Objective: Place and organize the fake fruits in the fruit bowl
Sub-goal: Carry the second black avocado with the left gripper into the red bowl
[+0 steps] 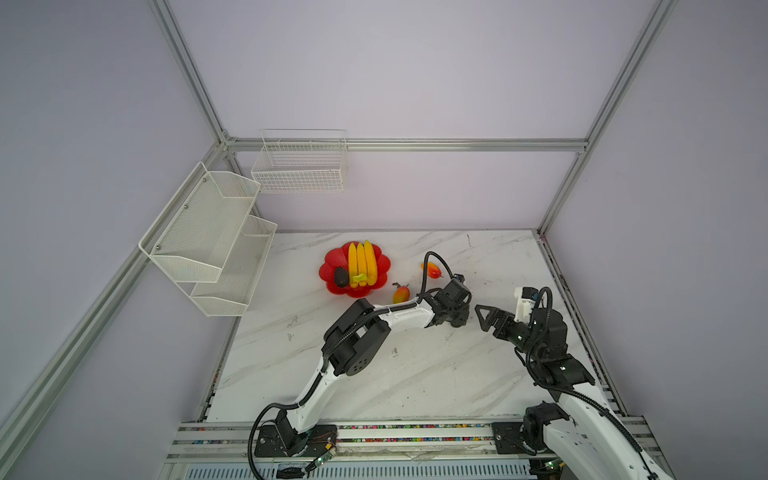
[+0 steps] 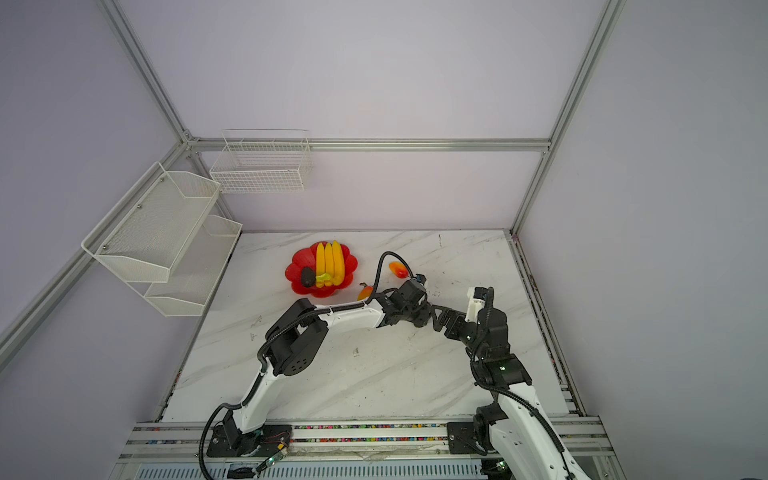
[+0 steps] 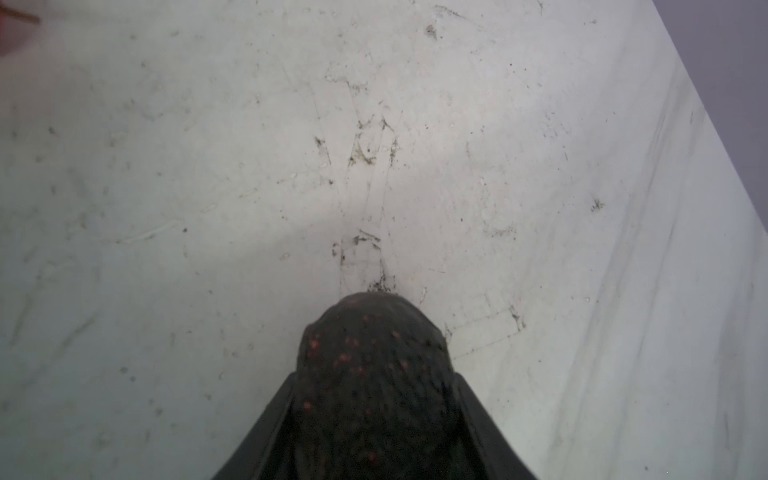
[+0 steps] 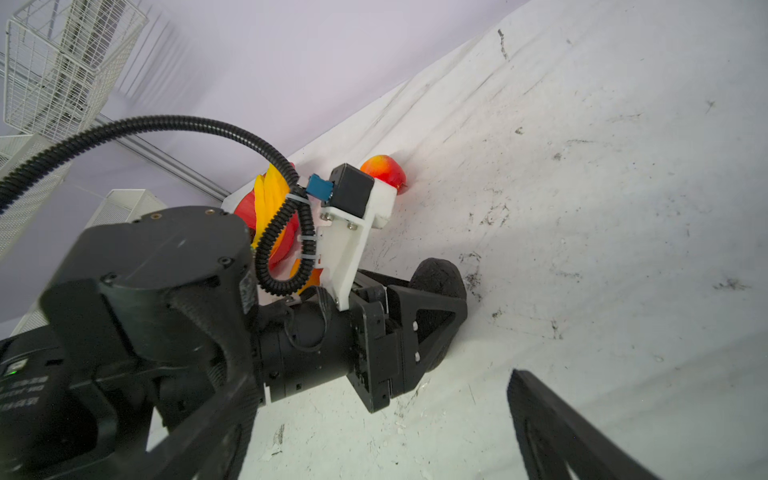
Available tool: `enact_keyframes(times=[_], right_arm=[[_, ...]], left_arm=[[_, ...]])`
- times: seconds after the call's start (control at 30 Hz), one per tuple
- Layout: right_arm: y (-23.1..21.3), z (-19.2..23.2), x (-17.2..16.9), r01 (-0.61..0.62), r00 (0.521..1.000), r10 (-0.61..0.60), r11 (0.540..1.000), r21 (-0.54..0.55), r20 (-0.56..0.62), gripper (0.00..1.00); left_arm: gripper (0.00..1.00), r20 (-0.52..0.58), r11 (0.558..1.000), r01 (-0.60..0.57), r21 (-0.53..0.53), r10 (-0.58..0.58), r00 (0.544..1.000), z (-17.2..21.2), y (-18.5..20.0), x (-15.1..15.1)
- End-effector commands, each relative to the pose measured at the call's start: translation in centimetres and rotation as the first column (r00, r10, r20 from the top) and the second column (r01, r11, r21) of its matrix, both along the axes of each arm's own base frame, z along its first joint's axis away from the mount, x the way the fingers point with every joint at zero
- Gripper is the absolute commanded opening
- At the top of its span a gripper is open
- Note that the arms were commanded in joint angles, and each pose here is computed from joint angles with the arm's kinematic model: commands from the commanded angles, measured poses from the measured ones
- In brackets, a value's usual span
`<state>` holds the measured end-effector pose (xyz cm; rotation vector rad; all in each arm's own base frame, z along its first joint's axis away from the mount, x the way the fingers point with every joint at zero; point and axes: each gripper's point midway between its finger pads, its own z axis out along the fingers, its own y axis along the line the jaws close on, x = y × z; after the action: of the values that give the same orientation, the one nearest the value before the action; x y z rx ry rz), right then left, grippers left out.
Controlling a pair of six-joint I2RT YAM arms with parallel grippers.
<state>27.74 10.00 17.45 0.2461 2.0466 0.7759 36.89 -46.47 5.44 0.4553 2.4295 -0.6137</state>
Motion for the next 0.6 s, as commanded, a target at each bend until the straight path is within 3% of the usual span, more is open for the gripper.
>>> enact_keyframes(times=[0.0,0.2,0.4,0.57], right_arm=[[1.0,1.4,1.3,-0.027,0.999,0.026,0.998,0.053,0.026,0.97],[3.1,3.6,6.1,-0.101,0.994,0.097,0.992,0.07,0.057,0.97],[8.0,4.8,11.3,-0.198,0.978,0.192,0.978,0.07,0.085,0.97],[16.5,3.8,13.4,-0.359,0.929,0.352,0.932,0.053,0.113,0.97]], left_arm=[[0.39,0.154,0.993,0.004,-0.122,0.015,0.988,7.8,1.8,1.7],[0.36,0.163,0.943,-0.054,-0.327,0.113,0.98,15.6,10.6,5.7],[0.37,0.289,0.956,-0.183,-0.23,0.246,0.925,19.8,22.2,10.5],[0.37,0.284,0.922,-0.351,-0.167,0.386,0.878,18.4,30.2,14.7]])
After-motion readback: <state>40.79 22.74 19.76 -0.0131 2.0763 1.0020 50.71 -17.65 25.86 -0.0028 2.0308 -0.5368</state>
